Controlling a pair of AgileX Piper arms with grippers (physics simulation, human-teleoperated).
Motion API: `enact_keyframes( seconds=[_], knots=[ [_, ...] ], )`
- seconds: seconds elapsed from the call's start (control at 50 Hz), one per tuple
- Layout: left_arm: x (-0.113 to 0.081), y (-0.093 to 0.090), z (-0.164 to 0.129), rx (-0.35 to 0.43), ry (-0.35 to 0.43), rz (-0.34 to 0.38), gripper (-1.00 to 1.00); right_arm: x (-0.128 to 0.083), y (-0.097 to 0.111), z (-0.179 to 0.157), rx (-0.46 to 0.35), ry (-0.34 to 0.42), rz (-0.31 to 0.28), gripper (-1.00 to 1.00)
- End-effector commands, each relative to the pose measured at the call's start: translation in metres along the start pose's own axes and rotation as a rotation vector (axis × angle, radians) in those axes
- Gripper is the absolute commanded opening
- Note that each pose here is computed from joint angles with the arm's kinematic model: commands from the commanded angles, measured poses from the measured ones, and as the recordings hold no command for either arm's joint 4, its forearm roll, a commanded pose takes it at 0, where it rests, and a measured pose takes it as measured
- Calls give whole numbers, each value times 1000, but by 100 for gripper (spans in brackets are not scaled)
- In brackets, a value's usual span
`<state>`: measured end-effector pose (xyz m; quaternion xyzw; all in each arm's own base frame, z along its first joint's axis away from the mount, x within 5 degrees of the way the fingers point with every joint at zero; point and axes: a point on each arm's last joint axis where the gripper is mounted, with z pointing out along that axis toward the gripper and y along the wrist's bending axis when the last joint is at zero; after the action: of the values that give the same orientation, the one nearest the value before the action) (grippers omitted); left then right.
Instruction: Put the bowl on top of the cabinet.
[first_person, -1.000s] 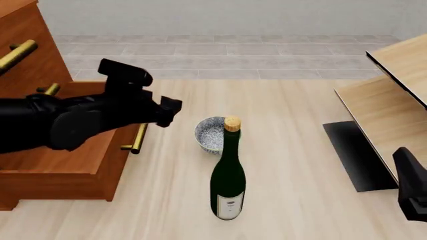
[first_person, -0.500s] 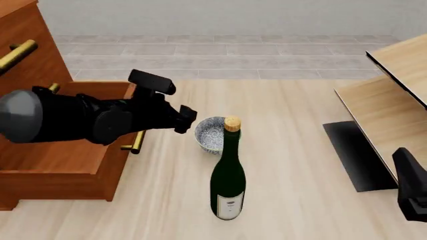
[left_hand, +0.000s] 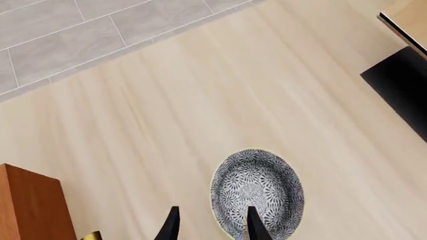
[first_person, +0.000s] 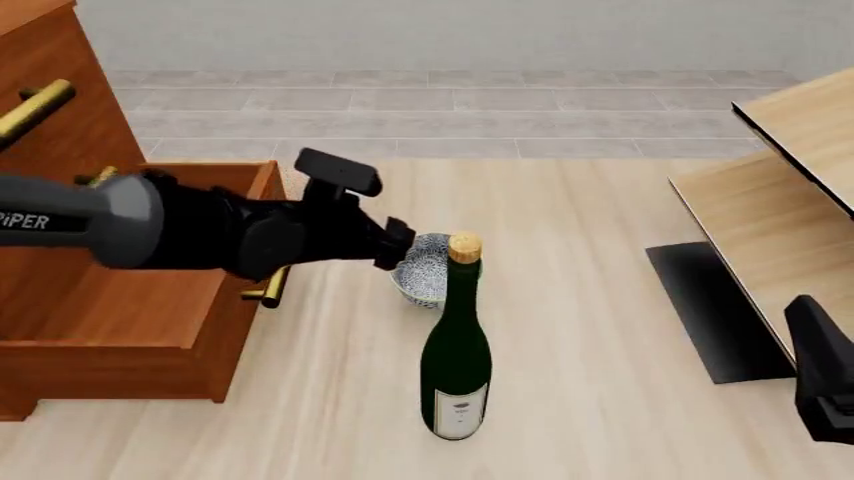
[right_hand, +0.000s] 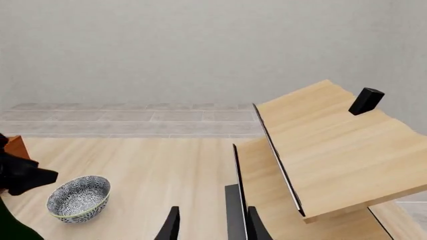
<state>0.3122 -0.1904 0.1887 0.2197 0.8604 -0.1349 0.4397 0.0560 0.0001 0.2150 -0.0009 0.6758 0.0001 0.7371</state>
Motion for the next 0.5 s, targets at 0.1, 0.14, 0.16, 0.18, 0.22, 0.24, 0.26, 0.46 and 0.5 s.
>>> enact_keyframes(
  seconds=[0.1,0.14,0.16,0.18,0.22,0.24,0.26,0.46,0.5],
  knots=[
    [0,0,22,-1,17,3,100,0,0,0,0,0,0,100],
    [1,1,24,-3,20,3,100,0,0,0,0,0,0,100],
    [2,1,26,-4,22,3,100,0,0,0,0,0,0,100],
    [2,1,26,-4,22,3,100,0,0,0,0,0,0,100],
    [5,2,30,-6,27,1,100,0,0,0,0,0,0,100],
    [5,2,30,-6,27,1,100,0,0,0,0,0,0,100],
    [5,3,31,-6,30,-1,100,0,0,0,0,0,0,100],
    [10,11,50,-22,52,-3,100,0,0,0,0,0,0,100],
    [12,10,52,-22,57,2,100,0,0,0,0,0,0,100]
  ],
)
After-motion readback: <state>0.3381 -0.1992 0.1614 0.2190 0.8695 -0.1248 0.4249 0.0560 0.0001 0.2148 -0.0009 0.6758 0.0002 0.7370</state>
